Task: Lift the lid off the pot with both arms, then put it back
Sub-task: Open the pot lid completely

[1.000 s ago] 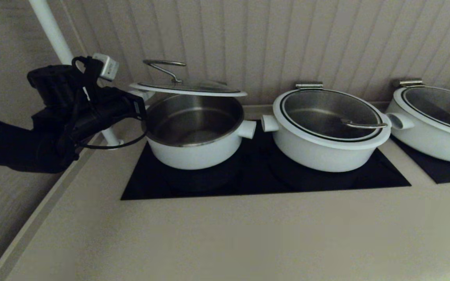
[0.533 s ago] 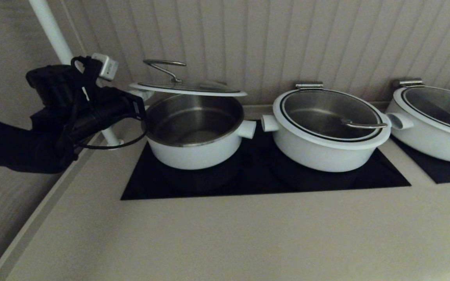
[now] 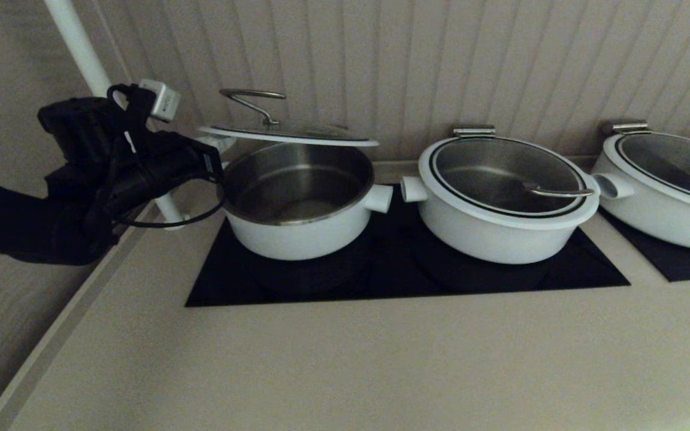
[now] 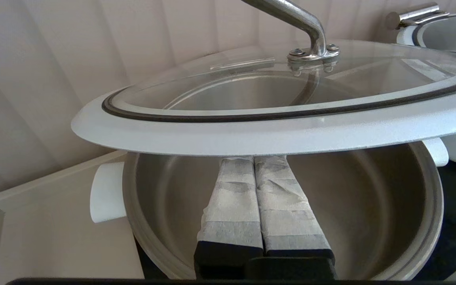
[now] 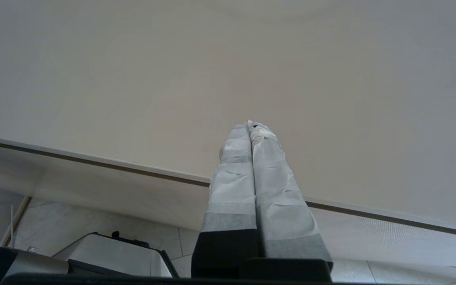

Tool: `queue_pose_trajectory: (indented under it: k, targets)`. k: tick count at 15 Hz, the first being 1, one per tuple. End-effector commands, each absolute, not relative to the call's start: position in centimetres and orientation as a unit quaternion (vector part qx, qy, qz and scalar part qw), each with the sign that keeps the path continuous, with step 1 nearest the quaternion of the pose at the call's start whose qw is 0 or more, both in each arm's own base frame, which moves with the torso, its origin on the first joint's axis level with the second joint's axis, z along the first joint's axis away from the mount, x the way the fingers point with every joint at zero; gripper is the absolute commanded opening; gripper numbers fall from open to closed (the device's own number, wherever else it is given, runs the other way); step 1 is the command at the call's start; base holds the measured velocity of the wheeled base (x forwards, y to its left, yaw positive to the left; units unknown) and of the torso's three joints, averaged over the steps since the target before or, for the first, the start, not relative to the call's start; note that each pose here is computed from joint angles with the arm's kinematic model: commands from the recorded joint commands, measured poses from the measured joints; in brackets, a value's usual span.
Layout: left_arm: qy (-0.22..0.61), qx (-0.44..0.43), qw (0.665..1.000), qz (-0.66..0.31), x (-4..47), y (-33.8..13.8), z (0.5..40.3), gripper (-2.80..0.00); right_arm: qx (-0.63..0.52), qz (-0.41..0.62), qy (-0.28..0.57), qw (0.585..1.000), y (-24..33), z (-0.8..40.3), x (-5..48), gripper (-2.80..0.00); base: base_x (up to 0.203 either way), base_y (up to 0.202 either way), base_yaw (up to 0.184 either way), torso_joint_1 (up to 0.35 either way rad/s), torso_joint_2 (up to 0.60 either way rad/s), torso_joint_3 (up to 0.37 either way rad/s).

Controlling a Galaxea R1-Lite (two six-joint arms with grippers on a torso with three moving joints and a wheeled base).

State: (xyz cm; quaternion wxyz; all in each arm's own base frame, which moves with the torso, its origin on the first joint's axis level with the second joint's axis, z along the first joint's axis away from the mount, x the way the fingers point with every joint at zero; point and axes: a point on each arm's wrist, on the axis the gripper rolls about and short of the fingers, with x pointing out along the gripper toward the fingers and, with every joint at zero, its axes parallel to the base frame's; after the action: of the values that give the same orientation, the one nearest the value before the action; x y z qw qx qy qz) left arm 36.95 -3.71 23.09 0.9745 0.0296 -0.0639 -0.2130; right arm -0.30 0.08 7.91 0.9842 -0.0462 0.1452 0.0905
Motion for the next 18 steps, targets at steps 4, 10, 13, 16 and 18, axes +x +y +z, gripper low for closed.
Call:
queue_pose_trajectory:
  k: [4, 10, 13, 16, 18]
  targets:
    - [-0.073, 0.031, 0.974, -0.214, 36.6, -3.7, 23.7, -2.80, -0.040, 0.046, 0.137, 0.989, 0.1, 7.9, -0.5, -2.80, 0.000, 0.000, 0.000, 0.000, 0.00, 0.000]
    - [-0.076, 0.032, 0.973, -0.214, 36.4, -3.7, 24.0, -2.80, -0.041, 0.030, 0.044, 0.998, 0.1, 7.7, -1.9, -2.80, 0.000, 0.000, 0.000, 0.000, 0.00, 0.000]
    - [-0.076, 0.032, 0.973, -0.214, 36.4, -3.7, 23.9, -2.80, -0.041, 0.026, 0.004, 0.999, 0.1, 7.6, -2.3, -2.80, 0.000, 0.000, 0.000, 0.000, 0.00, 0.000]
    - [-0.075, 0.031, 0.973, -0.214, 36.6, -3.7, 23.8, -2.80, -0.041, 0.025, 0.000, 0.999, 0.1, 7.6, -2.3, -2.80, 0.000, 0.000, 0.000, 0.000, 0.00, 0.000]
    - [-0.074, 0.031, 0.974, -0.214, 36.6, -3.7, 23.7, -2.80, -0.041, 0.025, 0.000, 0.999, 0.1, 7.6, -2.3, -2.80, 0.000, 0.000, 0.000, 0.000, 0.00, 0.000]
